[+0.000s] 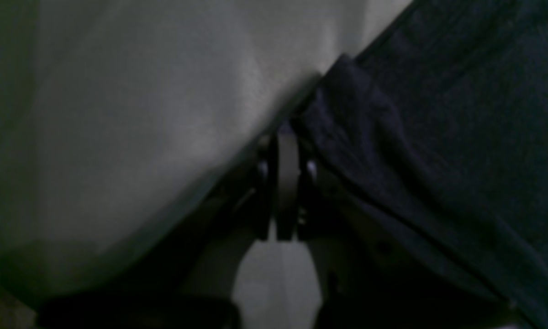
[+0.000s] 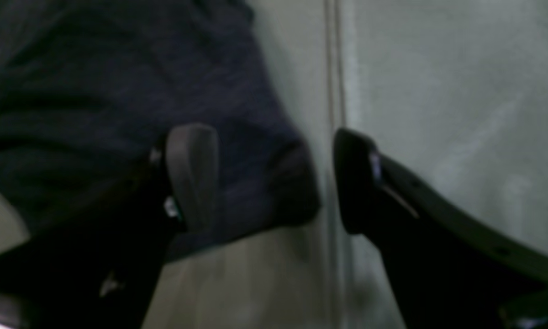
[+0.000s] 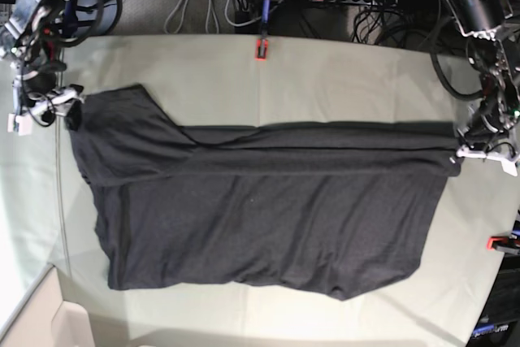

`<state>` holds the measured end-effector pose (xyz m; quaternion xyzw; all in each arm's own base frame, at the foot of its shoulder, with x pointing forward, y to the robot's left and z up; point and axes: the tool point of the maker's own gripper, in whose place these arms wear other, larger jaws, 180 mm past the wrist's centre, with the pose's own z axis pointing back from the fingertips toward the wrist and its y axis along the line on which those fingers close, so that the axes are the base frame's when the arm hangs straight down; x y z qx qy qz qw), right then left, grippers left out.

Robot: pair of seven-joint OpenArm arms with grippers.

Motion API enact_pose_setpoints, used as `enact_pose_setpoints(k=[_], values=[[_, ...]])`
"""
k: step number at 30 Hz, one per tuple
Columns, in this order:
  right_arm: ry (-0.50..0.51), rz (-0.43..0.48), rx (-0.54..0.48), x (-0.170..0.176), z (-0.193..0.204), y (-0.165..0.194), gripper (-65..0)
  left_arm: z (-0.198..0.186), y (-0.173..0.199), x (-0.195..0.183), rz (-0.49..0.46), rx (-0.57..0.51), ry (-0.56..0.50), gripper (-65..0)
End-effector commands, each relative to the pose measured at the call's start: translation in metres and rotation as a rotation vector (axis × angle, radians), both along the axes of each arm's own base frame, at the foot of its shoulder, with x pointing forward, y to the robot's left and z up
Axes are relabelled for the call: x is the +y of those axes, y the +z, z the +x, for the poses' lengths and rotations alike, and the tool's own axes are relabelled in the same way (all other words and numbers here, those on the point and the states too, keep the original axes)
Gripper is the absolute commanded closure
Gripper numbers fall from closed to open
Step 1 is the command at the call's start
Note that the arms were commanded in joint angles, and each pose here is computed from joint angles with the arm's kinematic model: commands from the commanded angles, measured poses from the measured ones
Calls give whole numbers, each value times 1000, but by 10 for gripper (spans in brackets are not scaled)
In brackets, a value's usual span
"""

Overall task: Layout the t-shirt on the table in an organized manner, then fold the t-shirt properly
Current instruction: 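Lower the folded edge onto the shirt with both grippers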

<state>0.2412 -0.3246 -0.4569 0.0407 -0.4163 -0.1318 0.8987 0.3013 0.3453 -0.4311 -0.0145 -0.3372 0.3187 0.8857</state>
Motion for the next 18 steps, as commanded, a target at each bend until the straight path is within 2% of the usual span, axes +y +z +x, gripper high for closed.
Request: enact_pose_setpoints(k=[1, 8, 18], values=[[-21, -16, -27, -15, 6, 8, -401, 10, 16, 11, 34, -41, 7, -1], [-27, 12, 24, -18, -6, -9, -399, 10, 16, 11, 38, -47, 8, -1], [-6, 79, 73, 20, -25, -33, -391, 10, 16, 12, 36, -48, 11, -1]])
